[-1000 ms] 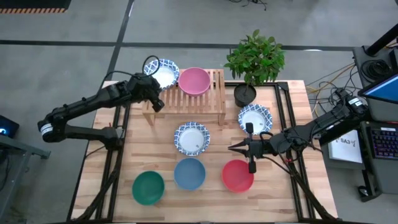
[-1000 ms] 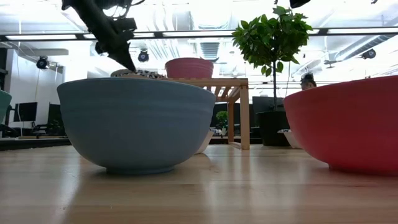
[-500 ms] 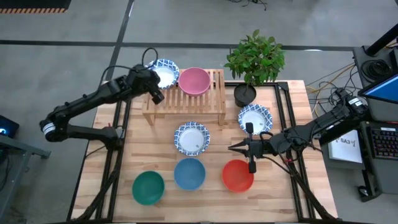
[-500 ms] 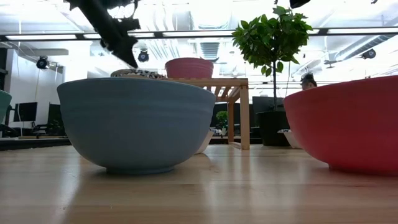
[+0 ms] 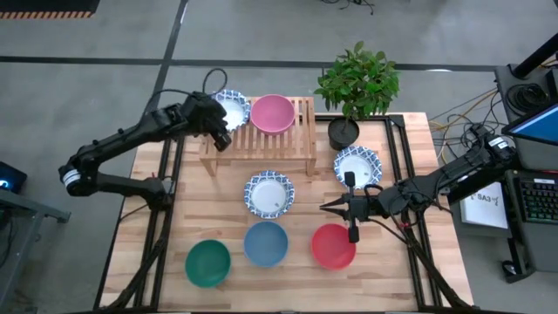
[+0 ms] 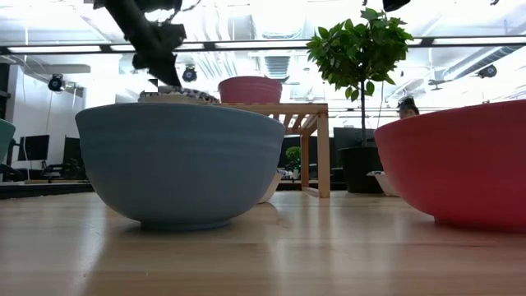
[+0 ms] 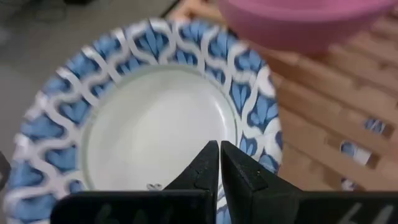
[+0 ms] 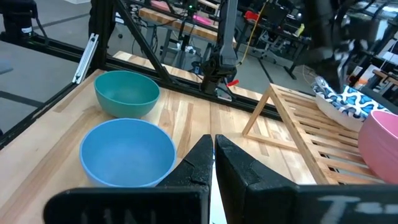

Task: Place and stack bowls onto a shelf
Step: Stack the white patterned bowl on top of the white patterned bowl on the shelf, then stack the orange bowl on top of the pink bowl on the shelf

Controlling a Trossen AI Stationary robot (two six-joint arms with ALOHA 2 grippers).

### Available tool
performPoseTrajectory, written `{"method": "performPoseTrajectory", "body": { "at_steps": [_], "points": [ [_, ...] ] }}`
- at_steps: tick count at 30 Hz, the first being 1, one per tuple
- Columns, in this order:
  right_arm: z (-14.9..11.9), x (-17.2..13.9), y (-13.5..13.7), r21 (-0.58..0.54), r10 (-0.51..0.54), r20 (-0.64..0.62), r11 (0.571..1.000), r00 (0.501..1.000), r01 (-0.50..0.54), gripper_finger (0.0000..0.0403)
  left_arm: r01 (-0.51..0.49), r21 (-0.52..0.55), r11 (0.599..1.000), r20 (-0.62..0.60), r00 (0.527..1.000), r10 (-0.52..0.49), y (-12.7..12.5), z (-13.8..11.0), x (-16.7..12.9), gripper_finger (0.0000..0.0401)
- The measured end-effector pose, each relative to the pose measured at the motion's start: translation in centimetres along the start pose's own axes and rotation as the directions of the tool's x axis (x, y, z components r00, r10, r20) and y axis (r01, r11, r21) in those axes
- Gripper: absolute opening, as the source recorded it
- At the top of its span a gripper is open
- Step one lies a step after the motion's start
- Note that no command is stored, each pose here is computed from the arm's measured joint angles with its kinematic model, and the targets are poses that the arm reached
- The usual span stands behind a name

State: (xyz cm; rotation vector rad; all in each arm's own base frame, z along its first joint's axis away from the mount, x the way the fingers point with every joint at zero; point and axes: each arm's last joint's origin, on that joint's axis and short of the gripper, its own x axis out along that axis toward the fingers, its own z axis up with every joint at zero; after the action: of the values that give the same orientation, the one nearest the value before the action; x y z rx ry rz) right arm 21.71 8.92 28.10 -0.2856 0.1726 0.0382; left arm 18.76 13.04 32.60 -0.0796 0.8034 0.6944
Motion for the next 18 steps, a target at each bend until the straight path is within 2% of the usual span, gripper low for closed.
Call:
{"method": "performPoseTrajectory", "body": {
  "at_steps": [8, 13, 18],
  "points": [
    [0.0, 0.0, 0.0, 0.008, 0.000, 0.000, 1.000, 1.000, 0.000, 0.0009, 0.014, -0.022, 1.000, 0.082, 0.997, -0.012, 0.6, 2.2, -3.1, 0.0000],
    [-0.3, 0.1, 0.1, 0.066, 0.002, -0.009, 0.998, 1.000, -0.001, 0.0009, 0.239, -0.006, 0.971, 0.171, 0.957, -0.234, -0.8, 1.6, -4.8, 0.0000],
    [-0.9, 0.8, 0.5, 0.129, 0.006, -0.033, 0.992, 0.999, -0.002, 0.0009, 0.343, 0.011, 0.939, 0.291, 0.898, -0.331, -2.6, -0.9, -6.7, 0.0000]
  ]
}}
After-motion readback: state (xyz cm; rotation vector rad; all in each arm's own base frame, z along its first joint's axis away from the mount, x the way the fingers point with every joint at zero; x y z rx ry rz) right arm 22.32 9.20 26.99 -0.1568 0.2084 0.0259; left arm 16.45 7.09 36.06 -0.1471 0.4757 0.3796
